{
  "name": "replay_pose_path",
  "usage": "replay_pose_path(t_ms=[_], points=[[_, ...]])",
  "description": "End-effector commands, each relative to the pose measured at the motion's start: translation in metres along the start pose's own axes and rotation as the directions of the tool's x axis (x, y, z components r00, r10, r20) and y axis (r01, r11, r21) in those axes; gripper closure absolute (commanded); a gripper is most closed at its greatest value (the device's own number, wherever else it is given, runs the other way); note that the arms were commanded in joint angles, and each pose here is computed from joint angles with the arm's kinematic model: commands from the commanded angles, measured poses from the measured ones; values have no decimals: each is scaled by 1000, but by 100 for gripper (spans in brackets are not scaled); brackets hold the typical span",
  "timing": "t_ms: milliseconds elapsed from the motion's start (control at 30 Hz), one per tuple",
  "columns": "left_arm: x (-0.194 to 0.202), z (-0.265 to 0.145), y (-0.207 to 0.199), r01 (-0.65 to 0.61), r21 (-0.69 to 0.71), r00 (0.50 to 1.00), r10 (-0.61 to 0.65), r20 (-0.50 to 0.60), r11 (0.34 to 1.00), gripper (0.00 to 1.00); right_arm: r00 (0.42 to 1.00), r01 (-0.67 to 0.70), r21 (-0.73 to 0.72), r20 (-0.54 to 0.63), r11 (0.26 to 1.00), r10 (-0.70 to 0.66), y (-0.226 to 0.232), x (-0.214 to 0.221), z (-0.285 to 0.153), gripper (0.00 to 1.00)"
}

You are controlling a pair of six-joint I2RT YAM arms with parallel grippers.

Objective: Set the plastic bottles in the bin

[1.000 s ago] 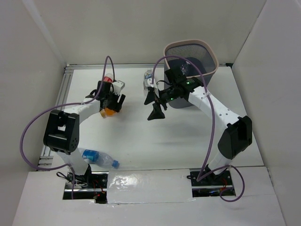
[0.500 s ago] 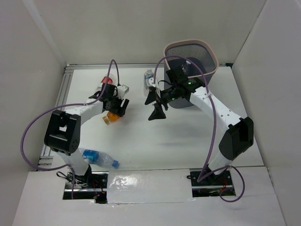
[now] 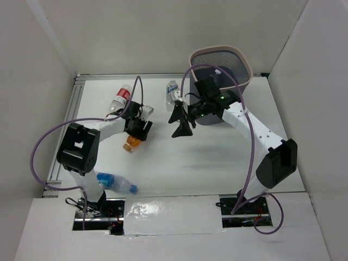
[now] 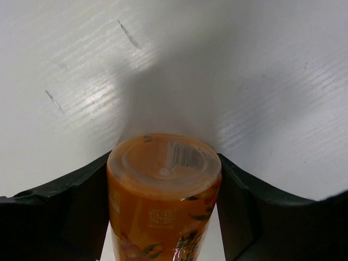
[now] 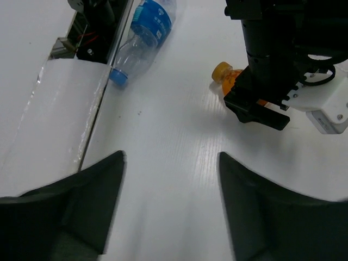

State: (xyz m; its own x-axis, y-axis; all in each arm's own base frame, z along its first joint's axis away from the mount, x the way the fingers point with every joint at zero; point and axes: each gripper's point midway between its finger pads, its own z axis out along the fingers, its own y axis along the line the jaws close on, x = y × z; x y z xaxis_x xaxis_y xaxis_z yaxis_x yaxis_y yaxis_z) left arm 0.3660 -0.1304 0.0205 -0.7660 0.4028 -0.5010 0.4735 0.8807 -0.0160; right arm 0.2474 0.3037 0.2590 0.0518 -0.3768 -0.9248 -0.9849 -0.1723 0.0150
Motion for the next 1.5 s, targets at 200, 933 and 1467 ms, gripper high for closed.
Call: replay_pose_path(t_ms=[200, 933, 1467], points=[[-80, -90, -12, 114, 29, 970, -118, 212, 993, 100, 991, 127, -73, 41, 989, -124, 28, -12, 1, 88], [-392, -327, -161, -278, 552, 352, -451, 820, 786, 100, 914, 291, 78, -319, 954, -252, 63, 117, -10, 99], [-441, -253, -200, -124, 570, 323, -510, 797, 812, 37, 944, 217, 190, -291, 958, -156, 53, 117, -24, 37]])
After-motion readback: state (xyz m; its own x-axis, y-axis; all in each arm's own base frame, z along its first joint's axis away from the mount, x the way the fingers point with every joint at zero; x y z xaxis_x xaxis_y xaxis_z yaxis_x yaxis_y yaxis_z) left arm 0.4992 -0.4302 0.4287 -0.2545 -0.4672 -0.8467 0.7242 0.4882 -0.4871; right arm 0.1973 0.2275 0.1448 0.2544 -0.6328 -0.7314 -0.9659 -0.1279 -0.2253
